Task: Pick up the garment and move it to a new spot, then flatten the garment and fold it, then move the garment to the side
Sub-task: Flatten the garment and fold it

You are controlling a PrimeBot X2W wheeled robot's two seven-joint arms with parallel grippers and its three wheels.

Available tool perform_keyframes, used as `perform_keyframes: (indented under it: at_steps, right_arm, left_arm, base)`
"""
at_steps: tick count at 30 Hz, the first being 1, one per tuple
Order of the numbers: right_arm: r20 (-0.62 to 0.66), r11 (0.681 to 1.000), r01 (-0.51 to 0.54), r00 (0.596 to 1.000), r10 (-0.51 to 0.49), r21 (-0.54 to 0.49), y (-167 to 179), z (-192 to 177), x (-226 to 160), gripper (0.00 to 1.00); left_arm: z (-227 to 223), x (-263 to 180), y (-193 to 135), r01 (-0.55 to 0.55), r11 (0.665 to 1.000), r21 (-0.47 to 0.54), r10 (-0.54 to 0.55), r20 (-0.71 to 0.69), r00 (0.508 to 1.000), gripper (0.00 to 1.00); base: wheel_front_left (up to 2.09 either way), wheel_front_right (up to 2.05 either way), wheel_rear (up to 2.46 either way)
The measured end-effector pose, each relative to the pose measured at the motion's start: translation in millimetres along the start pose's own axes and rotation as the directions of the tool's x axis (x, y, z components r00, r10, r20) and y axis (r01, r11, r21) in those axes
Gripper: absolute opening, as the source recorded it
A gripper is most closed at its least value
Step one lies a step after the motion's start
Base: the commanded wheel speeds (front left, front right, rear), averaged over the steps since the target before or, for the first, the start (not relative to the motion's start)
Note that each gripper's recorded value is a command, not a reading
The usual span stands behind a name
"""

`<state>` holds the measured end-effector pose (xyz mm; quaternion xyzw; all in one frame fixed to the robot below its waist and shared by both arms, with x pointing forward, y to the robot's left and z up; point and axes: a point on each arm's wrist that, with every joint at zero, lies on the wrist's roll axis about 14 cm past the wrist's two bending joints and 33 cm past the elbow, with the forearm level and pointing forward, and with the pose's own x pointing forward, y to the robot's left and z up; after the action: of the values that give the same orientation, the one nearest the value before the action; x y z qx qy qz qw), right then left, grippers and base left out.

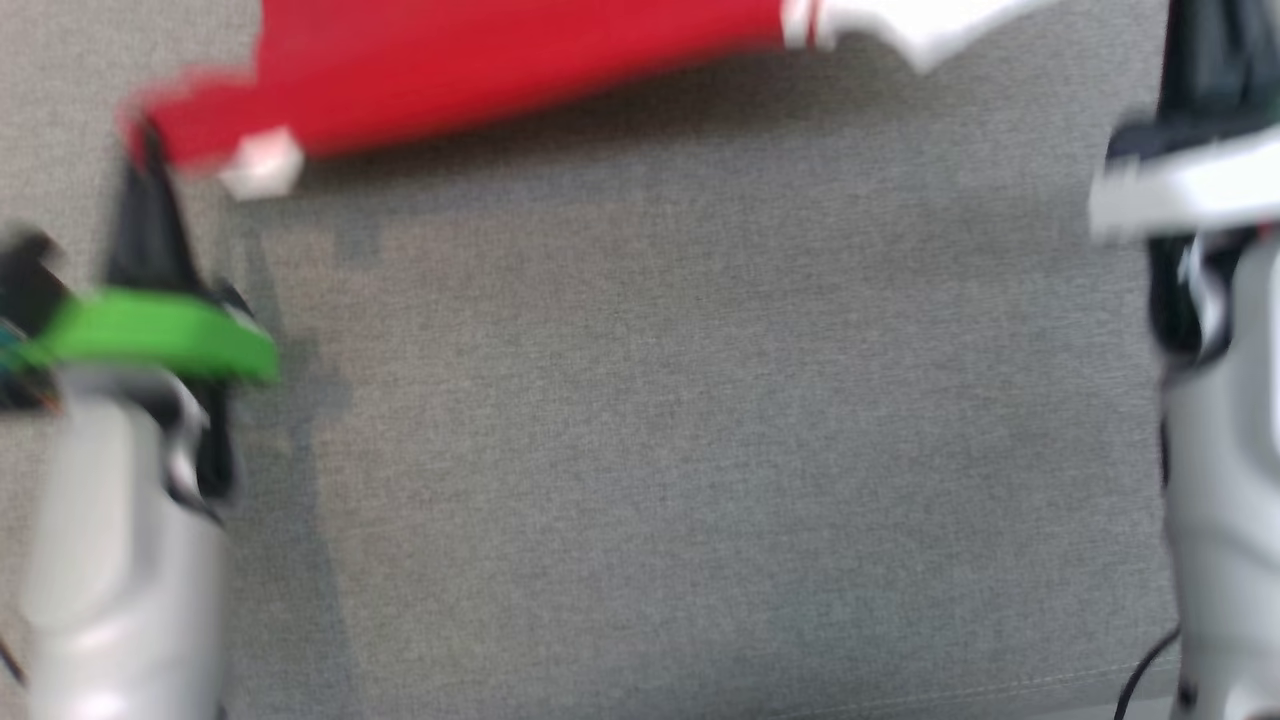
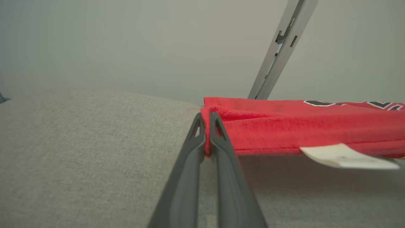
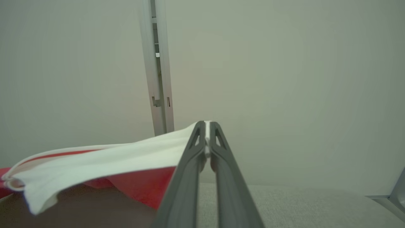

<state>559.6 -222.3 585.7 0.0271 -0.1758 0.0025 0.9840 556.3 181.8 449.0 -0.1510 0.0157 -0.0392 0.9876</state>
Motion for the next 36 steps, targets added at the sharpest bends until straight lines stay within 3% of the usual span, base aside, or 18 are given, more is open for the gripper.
perform_keyframes:
  at_steps: [3, 8, 22, 28, 36]
  right_arm:
    - [-0.149, 0.999, 0.035, 0.988, -0.03, 0.031, -3.9, -40.4, -54.1, 0.0]
    - [-0.304, 0.988, 0.14, 0.946, -0.114, 0.064, -19.3, -69.8, -128.8, 0.0]
    - [-0.47, 0.958, 0.281, 0.855, -0.221, 0.061, -38.0, -76.4, -246.1, 0.0]
    - [-0.45, 0.956, 0.284, 0.865, -0.221, 0.078, -37.2, -68.5, -246.9, 0.0]
    - [-0.309, 0.968, 0.199, 0.94, -0.144, 0.155, -14.9, -49.6, -175.0, 0.0]
  left_arm:
    - [-40.4, -34.6, -1.5, -0.036, 0.998, -0.05, 0.03, -0.106, 0.994, 0.0]
    - [-75.9, -82.8, -0.9, -0.092, 0.992, -0.087, 0.072, -0.212, 0.975, 0.0]
    - [-81.2, -177.8, -3.6, -0.148, 0.985, -0.091, 0.121, -0.255, 0.959, 0.0]
    - [-62.4, -188.8, -6.6, -0.144, 0.983, -0.116, 0.12, -0.199, 0.973, 0.0]
    - [-28.8, -138.7, -37.0, -0.032, 0.986, -0.164, 0.021, -0.069, 0.997, 0.0]
  base:
    - [0.0, 0.0, 0.0]
    - [0.0, 0.0, 0.0]
    - [0.0, 0.0, 0.0]
    - [0.0, 0.0, 0.0]
    - [0.0, 0.0, 0.0]
